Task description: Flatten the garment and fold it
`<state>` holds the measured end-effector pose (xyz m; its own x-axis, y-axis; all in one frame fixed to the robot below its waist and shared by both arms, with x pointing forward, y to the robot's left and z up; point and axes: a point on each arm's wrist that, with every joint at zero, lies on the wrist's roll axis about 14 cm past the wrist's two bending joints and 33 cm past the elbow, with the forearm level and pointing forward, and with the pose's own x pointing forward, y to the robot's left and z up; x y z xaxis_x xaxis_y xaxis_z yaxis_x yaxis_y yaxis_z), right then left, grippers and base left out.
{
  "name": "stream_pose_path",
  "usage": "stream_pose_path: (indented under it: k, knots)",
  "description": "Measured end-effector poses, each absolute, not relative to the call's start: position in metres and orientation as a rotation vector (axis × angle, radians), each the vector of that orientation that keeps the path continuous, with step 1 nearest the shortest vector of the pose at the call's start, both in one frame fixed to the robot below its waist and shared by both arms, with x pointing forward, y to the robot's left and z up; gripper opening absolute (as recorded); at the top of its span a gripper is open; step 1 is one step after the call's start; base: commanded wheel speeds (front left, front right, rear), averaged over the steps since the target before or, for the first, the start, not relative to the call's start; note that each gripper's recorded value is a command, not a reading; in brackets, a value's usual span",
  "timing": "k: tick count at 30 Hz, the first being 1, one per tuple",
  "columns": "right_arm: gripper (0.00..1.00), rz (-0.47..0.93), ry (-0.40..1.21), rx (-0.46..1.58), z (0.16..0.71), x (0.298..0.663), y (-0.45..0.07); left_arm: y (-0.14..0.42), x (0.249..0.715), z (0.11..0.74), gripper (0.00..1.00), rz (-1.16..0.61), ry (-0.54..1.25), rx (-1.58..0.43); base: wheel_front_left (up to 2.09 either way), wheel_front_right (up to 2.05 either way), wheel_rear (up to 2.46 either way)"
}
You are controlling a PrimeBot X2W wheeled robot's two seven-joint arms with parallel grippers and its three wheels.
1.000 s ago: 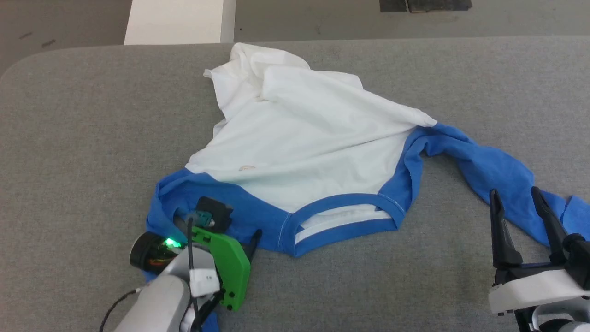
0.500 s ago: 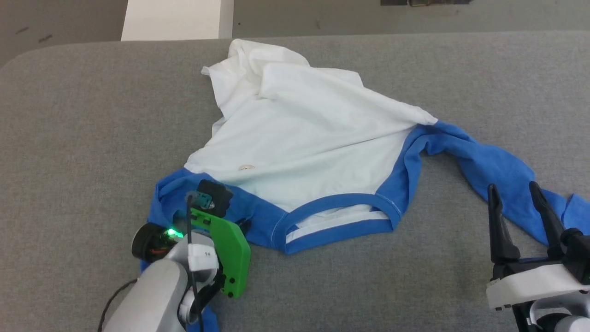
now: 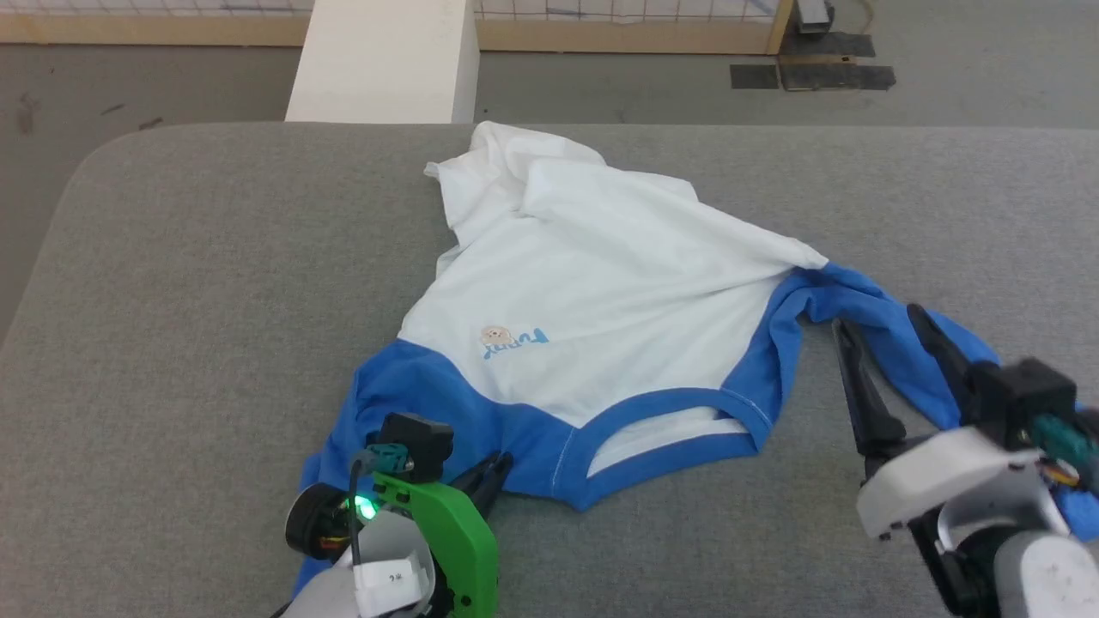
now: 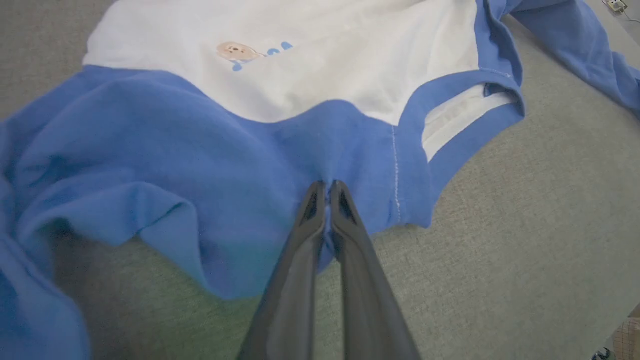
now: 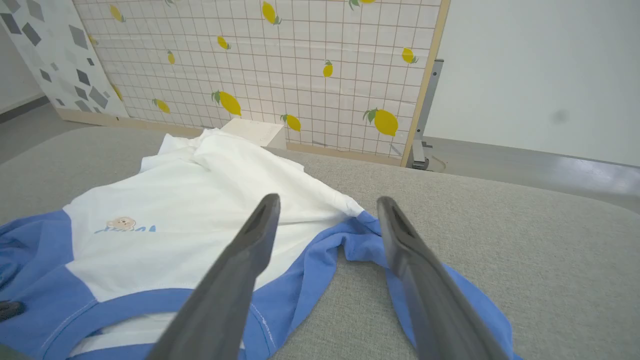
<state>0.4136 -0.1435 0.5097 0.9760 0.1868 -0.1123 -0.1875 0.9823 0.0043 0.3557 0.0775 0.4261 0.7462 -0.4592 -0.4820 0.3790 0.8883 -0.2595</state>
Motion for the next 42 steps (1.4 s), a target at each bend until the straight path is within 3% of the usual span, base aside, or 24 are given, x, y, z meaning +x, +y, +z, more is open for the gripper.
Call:
stream_pose_path:
  k: [11, 24, 38, 39, 40, 41, 42]
  knots:
    - [1.00, 0.302, 0.320, -0.129, 0.483, 0.452, -0.135, 0.100, 0.362, 0.416, 0.00, -0.376, 0.584, -0.143, 0.00, 0.00, 0.00]
    - [1.00, 0.369, 0.637, -0.145, 0.404, 0.441, -0.114, 0.120, 0.360, 0.407, 0.00, -0.305, 0.609, -0.153, 0.00, 0.00, 0.00]
    - [1.00, 0.431, 0.716, -0.232, 0.373, 0.455, -0.097, 0.119, 0.362, 0.400, 0.00, -0.297, 0.628, -0.159, 0.00, 0.00, 0.00]
    - [0.56, 0.433, 0.719, -0.235, 0.372, 0.457, -0.096, 0.119, 0.362, 0.399, 0.00, -0.298, 0.630, -0.161, 0.00, 0.00, 0.00]
    - [0.35, 0.434, 0.720, -0.237, 0.372, 0.459, -0.095, 0.119, 0.363, 0.398, 0.00, -0.298, 0.633, -0.161, 0.00, 0.00, 0.00]
    - [0.00, 0.438, 0.723, -0.243, 0.372, 0.461, -0.094, 0.119, 0.363, 0.398, 0.00, -0.297, 0.635, -0.162, 0.00, 0.00, 0.00]
    - [0.00, 0.443, 0.724, -0.254, 0.372, 0.462, -0.094, 0.119, 0.364, 0.397, 0.00, -0.296, 0.635, -0.163, 0.00, 0.00, 0.00]
